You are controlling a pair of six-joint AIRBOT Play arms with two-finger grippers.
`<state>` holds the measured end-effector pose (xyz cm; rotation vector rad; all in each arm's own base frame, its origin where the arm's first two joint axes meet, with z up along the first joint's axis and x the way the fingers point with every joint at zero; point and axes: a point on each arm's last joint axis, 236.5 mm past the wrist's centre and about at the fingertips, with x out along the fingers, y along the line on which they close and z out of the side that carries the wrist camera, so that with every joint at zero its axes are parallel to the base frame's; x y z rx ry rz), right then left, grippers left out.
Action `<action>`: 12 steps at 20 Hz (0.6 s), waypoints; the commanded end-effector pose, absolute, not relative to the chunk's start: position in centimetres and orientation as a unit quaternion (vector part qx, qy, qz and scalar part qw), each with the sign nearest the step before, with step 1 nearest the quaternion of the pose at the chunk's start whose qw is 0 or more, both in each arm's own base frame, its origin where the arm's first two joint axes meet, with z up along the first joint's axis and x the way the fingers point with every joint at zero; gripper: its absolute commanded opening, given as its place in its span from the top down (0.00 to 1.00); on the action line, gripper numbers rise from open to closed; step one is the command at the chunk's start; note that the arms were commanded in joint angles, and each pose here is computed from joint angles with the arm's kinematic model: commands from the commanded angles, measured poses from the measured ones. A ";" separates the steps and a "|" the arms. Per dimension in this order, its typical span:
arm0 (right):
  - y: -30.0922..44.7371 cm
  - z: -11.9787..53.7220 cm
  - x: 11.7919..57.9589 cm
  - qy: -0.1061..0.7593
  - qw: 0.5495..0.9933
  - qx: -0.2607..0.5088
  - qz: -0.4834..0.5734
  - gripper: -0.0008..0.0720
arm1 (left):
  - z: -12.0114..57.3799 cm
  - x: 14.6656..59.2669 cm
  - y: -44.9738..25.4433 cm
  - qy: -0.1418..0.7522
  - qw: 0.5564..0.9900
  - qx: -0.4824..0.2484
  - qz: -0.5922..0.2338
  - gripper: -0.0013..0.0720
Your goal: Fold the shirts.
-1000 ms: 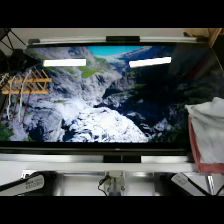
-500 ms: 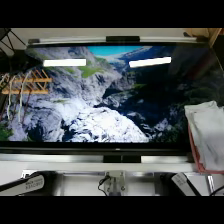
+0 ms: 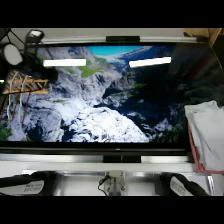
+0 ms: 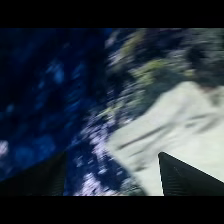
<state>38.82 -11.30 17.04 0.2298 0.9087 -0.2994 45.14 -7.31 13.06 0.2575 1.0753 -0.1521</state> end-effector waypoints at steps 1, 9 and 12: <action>1.4 10.7 39.3 0.566 0.821 0.069 -0.020 0.08 | 10.6 43.4 -9.7 0.556 0.817 0.145 -0.056 0.00; 8.1 7.1 38.0 0.638 0.758 0.116 0.075 0.08 | 4.8 42.0 -11.1 0.591 0.802 0.060 -0.070 0.00; 8.1 7.1 38.0 0.638 0.758 0.116 0.075 0.08 | 5.0 42.3 -11.7 0.583 0.807 0.050 -0.078 0.00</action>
